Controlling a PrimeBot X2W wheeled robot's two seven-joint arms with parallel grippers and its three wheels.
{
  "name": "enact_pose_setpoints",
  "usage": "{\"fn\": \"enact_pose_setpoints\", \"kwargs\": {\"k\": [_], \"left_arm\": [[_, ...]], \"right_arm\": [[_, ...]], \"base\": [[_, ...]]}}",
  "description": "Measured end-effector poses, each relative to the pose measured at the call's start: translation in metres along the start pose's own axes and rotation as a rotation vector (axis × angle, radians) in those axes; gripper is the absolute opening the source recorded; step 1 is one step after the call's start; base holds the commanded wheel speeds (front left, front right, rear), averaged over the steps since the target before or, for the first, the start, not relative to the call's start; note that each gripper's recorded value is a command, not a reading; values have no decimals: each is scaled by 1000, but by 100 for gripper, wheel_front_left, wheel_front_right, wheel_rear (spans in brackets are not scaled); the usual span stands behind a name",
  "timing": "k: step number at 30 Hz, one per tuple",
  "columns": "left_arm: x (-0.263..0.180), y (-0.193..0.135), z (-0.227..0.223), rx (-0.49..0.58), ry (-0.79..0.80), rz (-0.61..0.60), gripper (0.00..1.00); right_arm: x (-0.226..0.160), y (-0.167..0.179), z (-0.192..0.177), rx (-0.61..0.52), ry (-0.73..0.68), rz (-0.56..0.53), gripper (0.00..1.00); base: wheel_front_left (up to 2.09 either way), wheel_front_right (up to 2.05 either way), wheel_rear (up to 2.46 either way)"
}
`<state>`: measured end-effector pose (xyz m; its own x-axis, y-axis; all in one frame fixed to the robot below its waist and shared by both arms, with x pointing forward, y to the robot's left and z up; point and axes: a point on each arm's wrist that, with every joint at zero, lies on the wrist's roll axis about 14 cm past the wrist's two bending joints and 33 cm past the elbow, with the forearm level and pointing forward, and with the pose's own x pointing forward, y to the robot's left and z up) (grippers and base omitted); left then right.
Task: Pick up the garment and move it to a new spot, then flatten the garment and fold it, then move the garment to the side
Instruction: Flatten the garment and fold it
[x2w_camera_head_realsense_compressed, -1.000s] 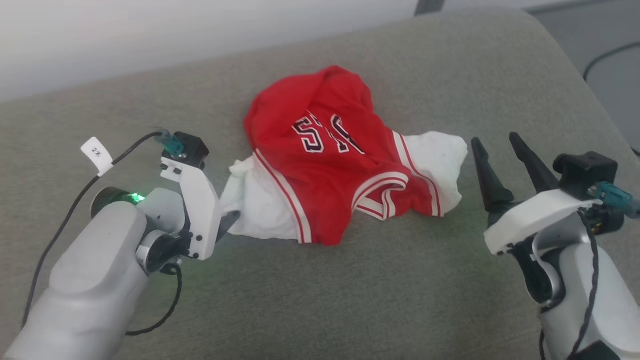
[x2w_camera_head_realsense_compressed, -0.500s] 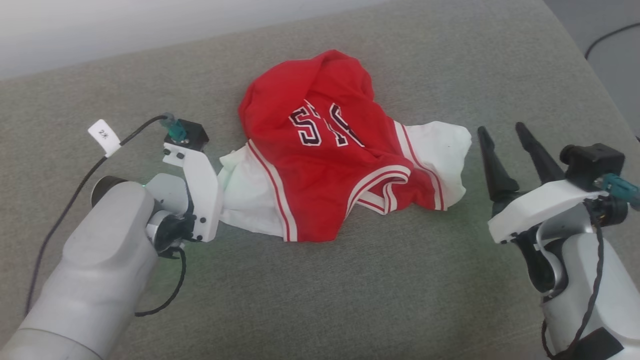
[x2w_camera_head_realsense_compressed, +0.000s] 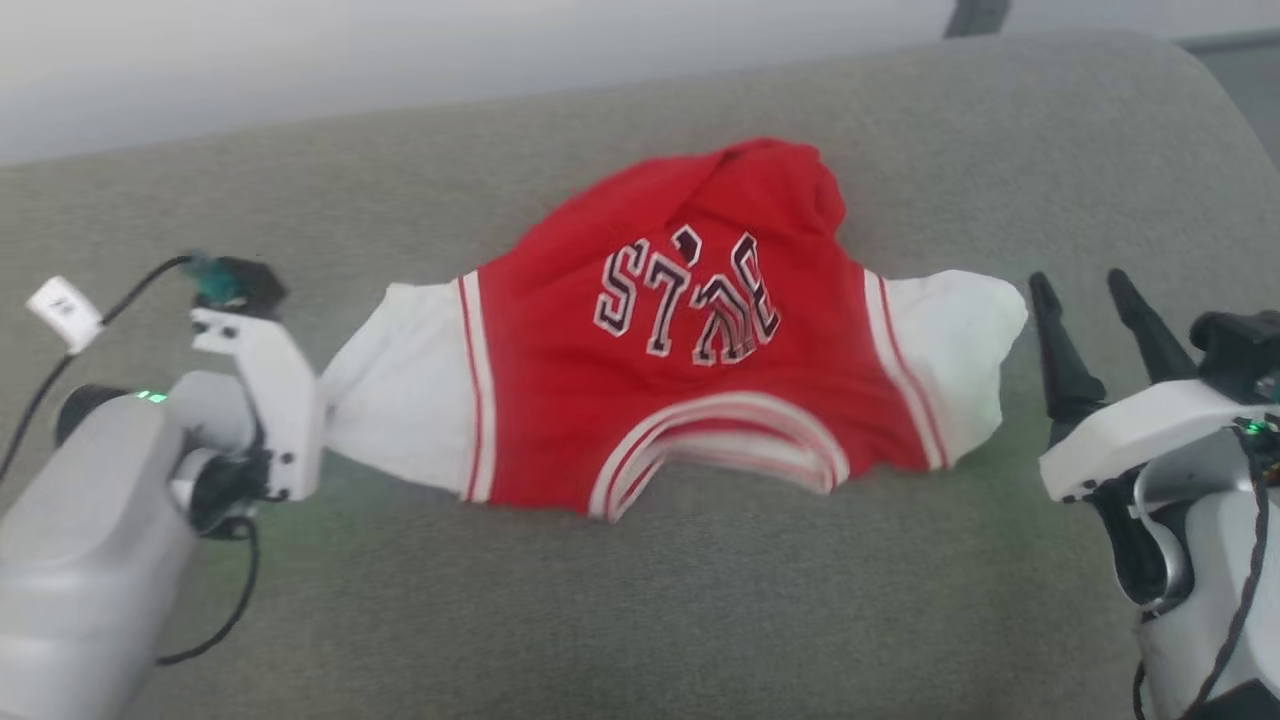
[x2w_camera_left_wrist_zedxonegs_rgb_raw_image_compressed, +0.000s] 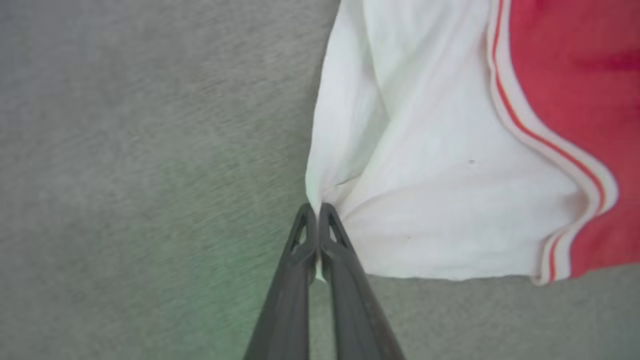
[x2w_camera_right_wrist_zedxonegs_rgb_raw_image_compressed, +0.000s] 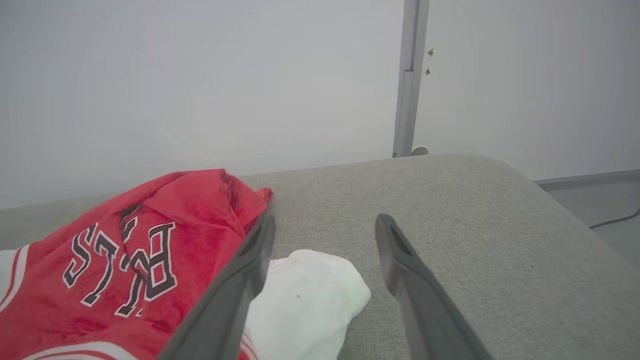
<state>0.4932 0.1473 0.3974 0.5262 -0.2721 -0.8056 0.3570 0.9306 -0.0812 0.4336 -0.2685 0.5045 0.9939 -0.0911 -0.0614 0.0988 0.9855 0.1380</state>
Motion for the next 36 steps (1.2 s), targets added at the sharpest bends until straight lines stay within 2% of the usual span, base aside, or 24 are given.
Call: {"fn": "enact_pose_setpoints", "kwargs": {"k": [4, 10, 18, 19, 20, 21, 22, 23, 32, 36], "left_arm": [[-34, 44, -14, -76, -38, 102, 0], [-70, 90, -51, -161, -32, 237, 0], [-79, 100, -98, -295, 10, 273, 0], [-79, 99, -98, -297, 0, 271, 10], [-79, 99, -96, -300, -14, 270, 10], [-79, 98, -94, -306, -26, 267, 38], [-80, 97, -93, -307, -35, 266, 94], [-80, 96, -92, -309, -38, 263, 100], [-92, 87, -66, -257, -49, 242, 100], [-94, 84, -66, -234, 14, 248, 100]], "right_arm": [[-2, 11, 3, 0, 5, 25, 100], [-6, 24, 8, -1, 4, 59, 100], [-11, 33, 13, -1, 6, 84, 100], [-11, 33, 13, 0, 9, 86, 100], [-11, 34, 13, 0, 7, 88, 100], [-12, 35, 14, 1, 6, 90, 100], [-12, 36, 15, 0, 5, 92, 100], [-12, 36, 16, 0, 5, 94, 100], [-12, 43, 17, 4, 5, 111, 100], [-10, 45, 16, 3, 11, 117, 100]], "base": [[0, 0, 0], [0, 0, 0], [0, 0, 0], [0, 0, 0], [0, 0, 0], [0, 0, 0], [0, 0, 0], [0, 0, 0], [0, 0, 0], [0, 0, 0]]}}
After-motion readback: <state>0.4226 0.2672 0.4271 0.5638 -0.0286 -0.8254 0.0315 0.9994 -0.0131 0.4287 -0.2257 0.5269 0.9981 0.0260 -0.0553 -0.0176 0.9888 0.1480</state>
